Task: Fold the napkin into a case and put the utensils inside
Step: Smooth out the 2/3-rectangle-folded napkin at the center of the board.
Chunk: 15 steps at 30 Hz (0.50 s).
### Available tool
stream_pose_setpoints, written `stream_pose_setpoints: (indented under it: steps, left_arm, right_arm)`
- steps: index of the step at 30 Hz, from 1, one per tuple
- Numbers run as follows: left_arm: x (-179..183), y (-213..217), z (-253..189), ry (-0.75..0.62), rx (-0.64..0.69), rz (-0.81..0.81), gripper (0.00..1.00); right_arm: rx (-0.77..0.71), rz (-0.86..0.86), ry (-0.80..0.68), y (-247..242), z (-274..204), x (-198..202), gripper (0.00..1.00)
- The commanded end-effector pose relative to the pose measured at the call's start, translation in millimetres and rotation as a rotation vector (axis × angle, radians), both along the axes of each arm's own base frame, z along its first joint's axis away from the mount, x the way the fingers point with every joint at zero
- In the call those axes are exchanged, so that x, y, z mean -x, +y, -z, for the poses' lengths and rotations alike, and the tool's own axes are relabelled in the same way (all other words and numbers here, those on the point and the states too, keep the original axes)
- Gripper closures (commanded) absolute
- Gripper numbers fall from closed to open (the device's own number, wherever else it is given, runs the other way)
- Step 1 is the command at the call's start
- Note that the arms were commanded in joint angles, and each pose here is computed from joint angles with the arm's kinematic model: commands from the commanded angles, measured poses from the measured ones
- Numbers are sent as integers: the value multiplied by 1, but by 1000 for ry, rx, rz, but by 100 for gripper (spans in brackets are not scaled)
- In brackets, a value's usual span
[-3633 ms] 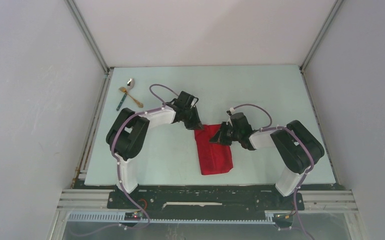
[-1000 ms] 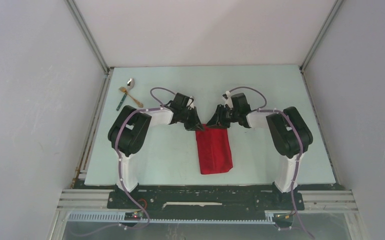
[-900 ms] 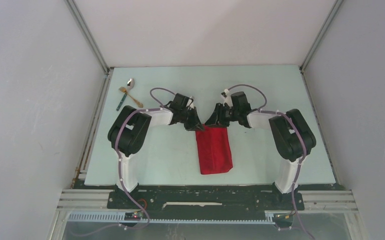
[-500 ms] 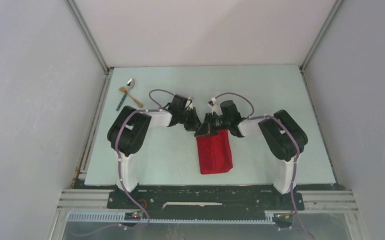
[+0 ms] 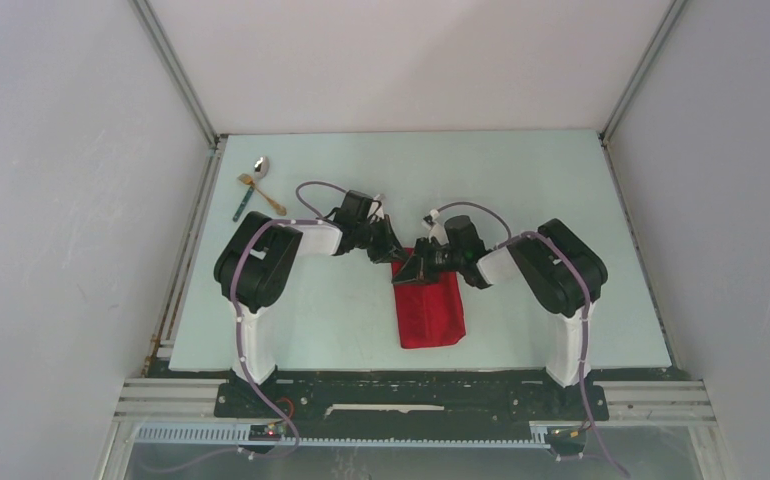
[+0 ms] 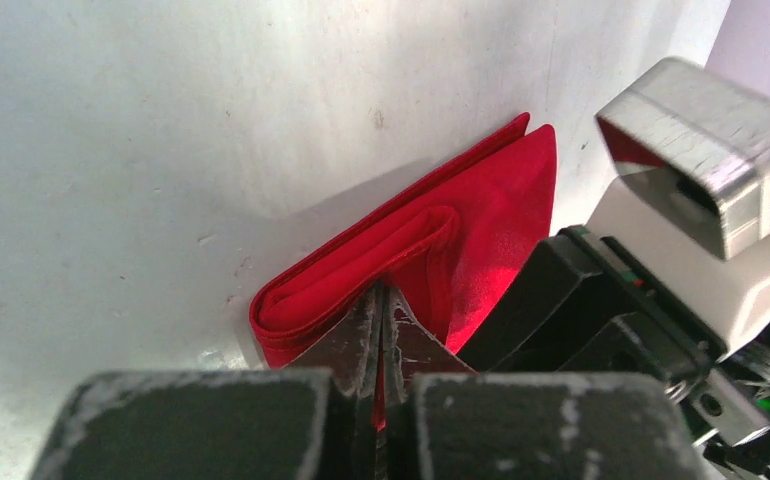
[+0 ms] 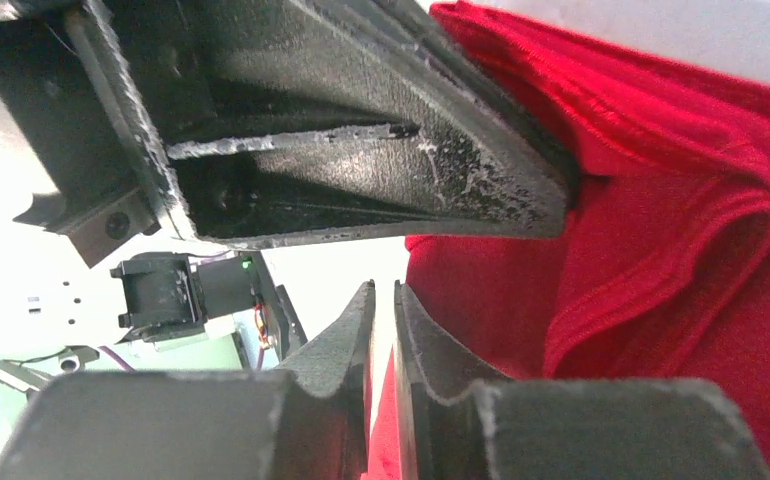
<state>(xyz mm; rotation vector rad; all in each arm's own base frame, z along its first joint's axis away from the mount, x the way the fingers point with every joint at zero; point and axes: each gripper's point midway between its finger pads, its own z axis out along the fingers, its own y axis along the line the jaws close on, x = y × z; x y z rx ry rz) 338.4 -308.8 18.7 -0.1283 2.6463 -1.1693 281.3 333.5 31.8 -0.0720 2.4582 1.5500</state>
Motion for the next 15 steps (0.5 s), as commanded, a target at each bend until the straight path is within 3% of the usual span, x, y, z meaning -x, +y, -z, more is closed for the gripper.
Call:
stream_pose_setpoints:
  steps: [1,15]
  left_arm:
    - [15,24,39,78,-127,-43,100]
    - [15,25,43,89,-127,-50,100]
  right_arm:
    - [-39,-25,-5,12,1,12,81]
    - [-13,-62,62,3,21,65,82]
